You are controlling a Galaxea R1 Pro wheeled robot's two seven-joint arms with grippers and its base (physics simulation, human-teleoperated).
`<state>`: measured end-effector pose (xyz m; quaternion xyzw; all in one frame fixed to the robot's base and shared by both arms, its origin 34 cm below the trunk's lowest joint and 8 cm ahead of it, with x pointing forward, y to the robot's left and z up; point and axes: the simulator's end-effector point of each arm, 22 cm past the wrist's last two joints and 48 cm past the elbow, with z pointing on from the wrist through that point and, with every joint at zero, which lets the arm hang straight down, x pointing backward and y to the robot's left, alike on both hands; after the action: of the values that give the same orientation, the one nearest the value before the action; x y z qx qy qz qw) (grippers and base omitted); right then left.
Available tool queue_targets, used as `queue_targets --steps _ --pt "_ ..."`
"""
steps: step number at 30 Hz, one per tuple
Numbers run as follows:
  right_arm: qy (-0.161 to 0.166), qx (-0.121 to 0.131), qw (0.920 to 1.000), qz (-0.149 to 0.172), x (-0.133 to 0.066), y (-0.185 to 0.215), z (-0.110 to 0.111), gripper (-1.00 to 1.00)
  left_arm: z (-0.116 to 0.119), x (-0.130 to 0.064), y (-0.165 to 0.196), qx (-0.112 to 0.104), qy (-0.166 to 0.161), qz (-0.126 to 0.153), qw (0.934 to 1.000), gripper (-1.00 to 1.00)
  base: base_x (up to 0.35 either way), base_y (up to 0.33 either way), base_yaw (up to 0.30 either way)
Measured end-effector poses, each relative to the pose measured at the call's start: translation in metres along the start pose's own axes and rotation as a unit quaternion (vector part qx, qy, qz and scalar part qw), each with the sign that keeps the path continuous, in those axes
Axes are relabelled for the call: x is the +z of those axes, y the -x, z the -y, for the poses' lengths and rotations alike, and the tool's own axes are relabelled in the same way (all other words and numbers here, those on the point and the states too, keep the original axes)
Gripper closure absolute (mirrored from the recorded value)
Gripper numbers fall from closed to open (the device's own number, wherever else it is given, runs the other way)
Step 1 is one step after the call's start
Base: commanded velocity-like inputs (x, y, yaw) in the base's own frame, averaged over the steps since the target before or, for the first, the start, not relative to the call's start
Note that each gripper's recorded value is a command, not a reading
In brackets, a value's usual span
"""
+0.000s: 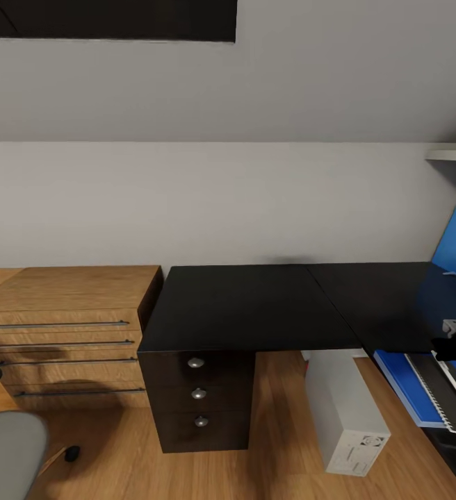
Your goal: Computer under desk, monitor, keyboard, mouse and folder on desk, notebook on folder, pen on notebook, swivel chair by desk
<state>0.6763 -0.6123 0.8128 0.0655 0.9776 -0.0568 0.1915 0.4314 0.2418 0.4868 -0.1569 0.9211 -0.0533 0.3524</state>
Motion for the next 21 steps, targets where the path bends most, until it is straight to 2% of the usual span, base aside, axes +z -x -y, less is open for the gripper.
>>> queue_targets --steps 21 --pt "0.002 0.001 1.0000 0.000 -0.0002 -0.0002 -0.0007 1.00 0.0001 0.0000 0.0002 0.000 0.000 0.000 1.0000 -1.00 0.000 0.000 0.000"
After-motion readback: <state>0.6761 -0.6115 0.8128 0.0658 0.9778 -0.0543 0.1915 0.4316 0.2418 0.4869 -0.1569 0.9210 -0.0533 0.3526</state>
